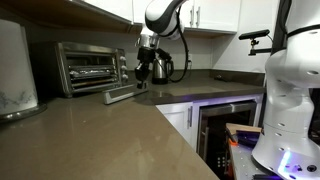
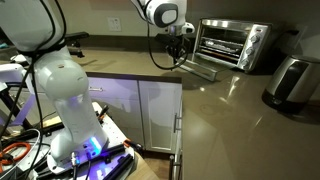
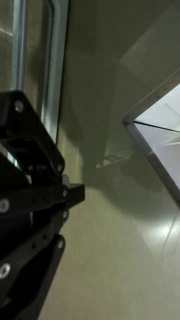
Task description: Close the oven door
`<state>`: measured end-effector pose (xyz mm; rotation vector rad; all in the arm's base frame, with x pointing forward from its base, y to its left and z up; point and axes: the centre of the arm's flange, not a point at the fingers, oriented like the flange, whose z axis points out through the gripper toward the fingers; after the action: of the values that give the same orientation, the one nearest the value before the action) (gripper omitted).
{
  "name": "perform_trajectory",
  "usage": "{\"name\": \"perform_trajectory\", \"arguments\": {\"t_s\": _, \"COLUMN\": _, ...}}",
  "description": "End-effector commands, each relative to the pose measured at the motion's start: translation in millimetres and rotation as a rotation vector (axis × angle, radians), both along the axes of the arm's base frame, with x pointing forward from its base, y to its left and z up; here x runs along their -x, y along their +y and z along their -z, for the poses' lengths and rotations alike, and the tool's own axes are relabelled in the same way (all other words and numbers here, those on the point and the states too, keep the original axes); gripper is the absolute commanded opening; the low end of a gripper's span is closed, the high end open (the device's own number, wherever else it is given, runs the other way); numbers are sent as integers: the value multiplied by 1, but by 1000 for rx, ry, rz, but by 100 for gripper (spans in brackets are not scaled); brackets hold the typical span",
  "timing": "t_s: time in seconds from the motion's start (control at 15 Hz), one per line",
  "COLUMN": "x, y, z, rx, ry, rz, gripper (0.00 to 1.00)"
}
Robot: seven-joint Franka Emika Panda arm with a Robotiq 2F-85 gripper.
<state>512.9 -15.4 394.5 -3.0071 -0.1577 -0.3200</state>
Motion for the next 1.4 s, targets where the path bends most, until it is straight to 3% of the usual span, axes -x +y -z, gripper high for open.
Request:
{"name": "perform_trajectory", "arguments": {"t_s": 0.0, "x": -21, "y": -8, "z": 11, "rx": 9, "ry": 30, "rz": -9, "gripper": 0}}
{"name": "perform_trajectory", "arguments": {"t_s": 0.93, "x": -66, "y": -23, "z": 29, "rx": 134, "ry": 67, "rz": -43, "gripper": 0}}
{"name": "perform_trajectory", "arguments": {"t_s": 1.33, "x": -72, "y": -23, "z": 32, "rx": 94, "ry": 92, "rz": -52, "gripper": 0}}
